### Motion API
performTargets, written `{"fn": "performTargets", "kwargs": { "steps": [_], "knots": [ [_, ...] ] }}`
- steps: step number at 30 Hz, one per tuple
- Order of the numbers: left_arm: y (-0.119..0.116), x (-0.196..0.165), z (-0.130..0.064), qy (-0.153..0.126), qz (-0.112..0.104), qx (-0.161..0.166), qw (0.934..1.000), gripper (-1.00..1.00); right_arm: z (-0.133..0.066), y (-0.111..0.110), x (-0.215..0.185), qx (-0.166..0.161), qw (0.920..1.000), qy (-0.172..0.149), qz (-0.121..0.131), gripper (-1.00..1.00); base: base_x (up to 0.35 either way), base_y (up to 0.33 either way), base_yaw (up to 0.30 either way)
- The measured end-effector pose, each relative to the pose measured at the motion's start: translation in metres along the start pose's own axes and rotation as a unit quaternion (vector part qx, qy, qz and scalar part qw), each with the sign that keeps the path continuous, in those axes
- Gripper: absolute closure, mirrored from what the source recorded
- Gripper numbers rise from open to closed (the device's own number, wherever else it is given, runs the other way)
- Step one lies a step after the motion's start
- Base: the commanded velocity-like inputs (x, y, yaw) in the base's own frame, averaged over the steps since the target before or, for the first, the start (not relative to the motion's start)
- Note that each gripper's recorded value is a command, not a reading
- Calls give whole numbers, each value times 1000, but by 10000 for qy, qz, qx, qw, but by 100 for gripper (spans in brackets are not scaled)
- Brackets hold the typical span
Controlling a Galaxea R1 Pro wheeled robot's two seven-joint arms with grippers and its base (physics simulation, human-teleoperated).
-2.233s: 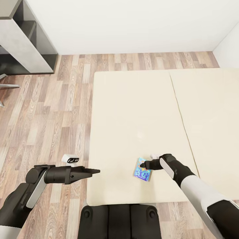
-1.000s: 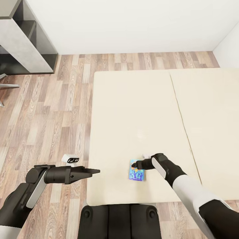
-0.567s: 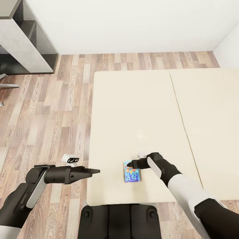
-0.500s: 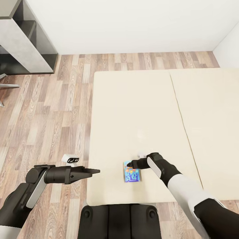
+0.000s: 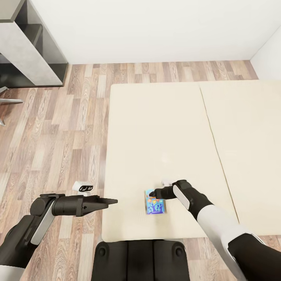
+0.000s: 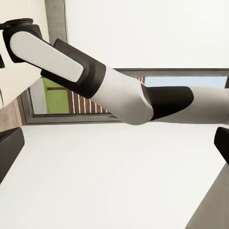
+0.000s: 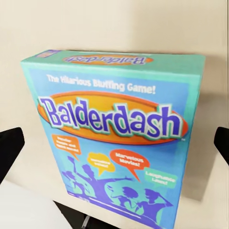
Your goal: Put all the toys in the child's room - the three board games (two on the bed and one on the table), the two jigsaw puzzles on the table, and the tennis ball on the table - inside the toy box on the table in the child's room.
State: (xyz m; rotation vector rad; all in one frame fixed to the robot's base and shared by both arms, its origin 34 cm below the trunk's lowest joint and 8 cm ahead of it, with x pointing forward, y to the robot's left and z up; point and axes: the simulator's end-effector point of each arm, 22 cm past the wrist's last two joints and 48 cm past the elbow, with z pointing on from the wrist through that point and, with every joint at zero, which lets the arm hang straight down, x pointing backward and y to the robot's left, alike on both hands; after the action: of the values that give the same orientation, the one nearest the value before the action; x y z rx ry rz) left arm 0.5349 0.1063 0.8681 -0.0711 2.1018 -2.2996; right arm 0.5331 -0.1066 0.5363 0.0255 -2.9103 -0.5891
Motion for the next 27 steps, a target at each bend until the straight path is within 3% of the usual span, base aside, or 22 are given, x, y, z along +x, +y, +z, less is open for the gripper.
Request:
{"fn": "performTargets", "kwargs": {
  "steps": [12, 27],
  "knots": [
    [0, 0, 0, 8, -3, -4, 10000, -100, -2, -13, 1, 83, 10000, 2, 29, -100, 0, 0, 0],
    [3, 1, 0, 5, -30, -8, 10000, -100, 1, -11, 3, 65, 10000, 25, 22, -100, 0, 0, 0]
  ]
}}
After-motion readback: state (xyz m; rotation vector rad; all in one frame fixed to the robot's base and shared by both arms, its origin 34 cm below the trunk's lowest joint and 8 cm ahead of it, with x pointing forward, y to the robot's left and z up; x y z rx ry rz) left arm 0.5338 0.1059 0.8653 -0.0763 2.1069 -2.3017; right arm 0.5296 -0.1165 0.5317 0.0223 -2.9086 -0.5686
